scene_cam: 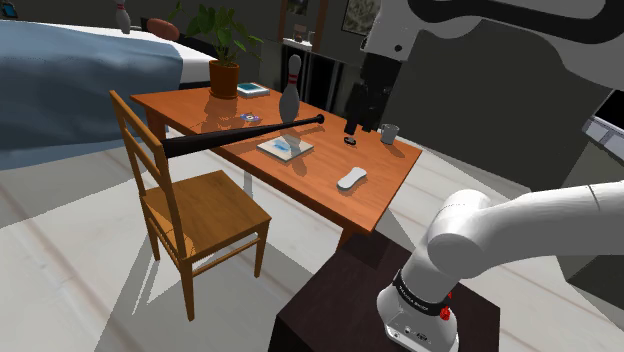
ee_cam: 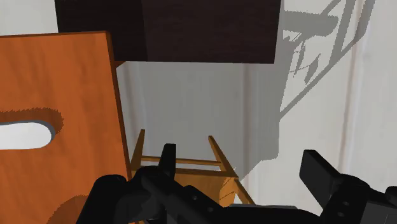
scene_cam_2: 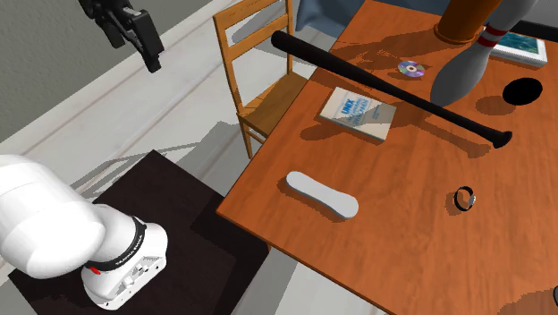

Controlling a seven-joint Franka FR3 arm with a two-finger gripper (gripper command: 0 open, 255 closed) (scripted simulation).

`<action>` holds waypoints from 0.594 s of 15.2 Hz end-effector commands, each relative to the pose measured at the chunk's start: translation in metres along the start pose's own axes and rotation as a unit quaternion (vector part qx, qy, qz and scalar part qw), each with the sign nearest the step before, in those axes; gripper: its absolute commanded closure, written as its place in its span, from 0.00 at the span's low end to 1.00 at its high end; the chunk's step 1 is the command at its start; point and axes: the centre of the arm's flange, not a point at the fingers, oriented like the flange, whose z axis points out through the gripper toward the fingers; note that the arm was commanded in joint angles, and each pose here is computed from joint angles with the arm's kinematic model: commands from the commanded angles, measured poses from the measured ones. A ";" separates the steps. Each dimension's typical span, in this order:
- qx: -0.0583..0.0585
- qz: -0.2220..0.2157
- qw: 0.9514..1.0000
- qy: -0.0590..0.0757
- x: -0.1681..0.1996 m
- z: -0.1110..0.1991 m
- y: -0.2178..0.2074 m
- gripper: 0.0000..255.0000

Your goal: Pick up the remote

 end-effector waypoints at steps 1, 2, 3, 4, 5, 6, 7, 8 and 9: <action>0.000 0.000 1.000 0.000 0.000 0.000 0.000 0.00; -0.001 0.017 1.000 0.001 0.009 0.007 0.006 0.00; -0.003 0.035 0.999 0.003 0.018 0.014 0.012 0.00; -0.004 0.052 0.999 0.004 0.026 0.021 0.018 0.00; -0.006 0.070 0.998 0.006 0.034 0.028 0.025 0.00; -0.007 0.087 0.996 0.007 0.042 0.034 0.032 0.00; -0.008 0.105 0.994 0.009 0.050 0.041 0.039 0.00; -0.010 0.122 0.992 0.010 0.058 0.048 0.047 0.00; -0.011 0.139 0.990 0.012 0.065 0.055 0.055 0.00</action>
